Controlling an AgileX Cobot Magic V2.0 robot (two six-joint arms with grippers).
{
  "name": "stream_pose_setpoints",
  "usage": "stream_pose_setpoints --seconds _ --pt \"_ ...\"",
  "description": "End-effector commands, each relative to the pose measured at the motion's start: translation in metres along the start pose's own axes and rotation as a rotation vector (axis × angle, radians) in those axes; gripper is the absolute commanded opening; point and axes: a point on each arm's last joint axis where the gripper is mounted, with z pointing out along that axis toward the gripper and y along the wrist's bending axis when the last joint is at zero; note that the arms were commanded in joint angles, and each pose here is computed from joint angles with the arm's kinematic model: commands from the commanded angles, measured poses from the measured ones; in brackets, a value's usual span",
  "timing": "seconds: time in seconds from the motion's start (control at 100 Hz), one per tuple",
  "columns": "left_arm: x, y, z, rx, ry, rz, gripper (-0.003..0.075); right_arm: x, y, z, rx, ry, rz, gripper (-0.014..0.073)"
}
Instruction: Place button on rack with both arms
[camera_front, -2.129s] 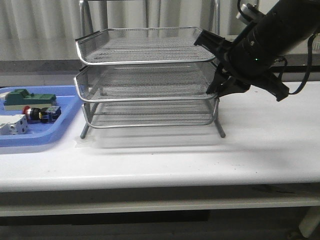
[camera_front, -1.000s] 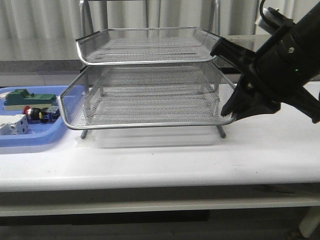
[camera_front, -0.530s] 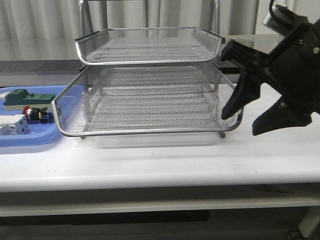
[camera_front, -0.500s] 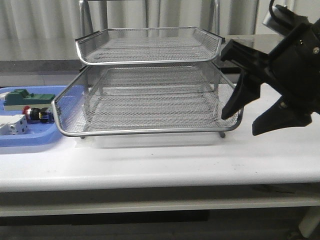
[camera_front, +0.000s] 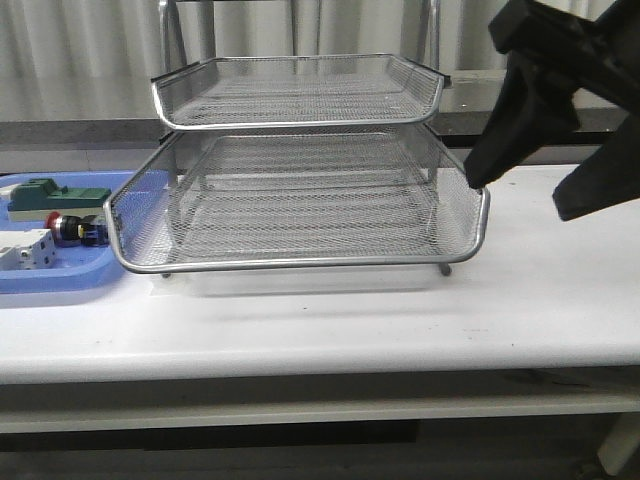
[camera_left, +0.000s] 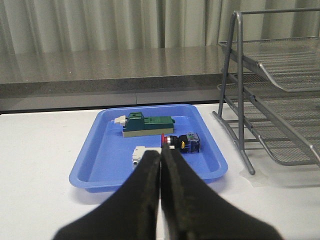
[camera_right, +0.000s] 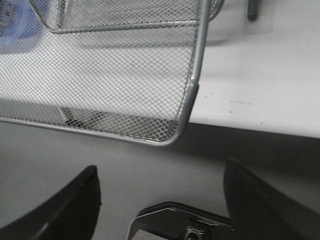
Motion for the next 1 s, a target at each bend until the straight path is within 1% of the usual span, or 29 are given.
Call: stream_pose_setpoints --seconds 0.0,0.12,0.24,0.38,0.53,0.75,0.87,0.99 --pt "0.006 -0.002 -0.001 0.023 -0.067 -0.013 0.0004 -0.009 0.003 -0.023 0.026 -0.094 -0.067 0.0526" --pt "0.006 -0.002 -0.001 0.023 -0.067 -0.013 0.0004 -0.007 -0.002 -0.043 0.108 -0.136 -0.123 0.0526" --pt "0.006 -0.002 -0.001 0.023 -0.067 -0.013 0.0004 -0.003 -0.009 -0.068 0.215 -0.176 -0.179 0.0526" --pt "0.006 -0.002 -0.001 0.023 -0.067 -0.013 0.0004 0.004 -0.012 -0.098 0.29 -0.237 -0.215 0.0526" --pt "0.006 -0.002 -0.001 0.023 -0.067 -0.013 0.0004 0.016 -0.012 -0.126 0.321 -0.287 -0.241 0.0525" --pt "0.006 -0.002 -0.001 0.023 -0.067 -0.013 0.0004 0.04 -0.013 -0.16 0.336 -0.323 -0.23 0.0522" --pt "0.006 -0.002 -0.001 0.023 -0.067 -0.013 0.0004 0.054 -0.015 -0.174 0.354 -0.32 -0.223 0.047" --pt "0.006 -0.002 -0.001 0.023 -0.067 -0.013 0.0004 0.068 -0.017 -0.187 0.358 -0.337 -0.214 0.0383"
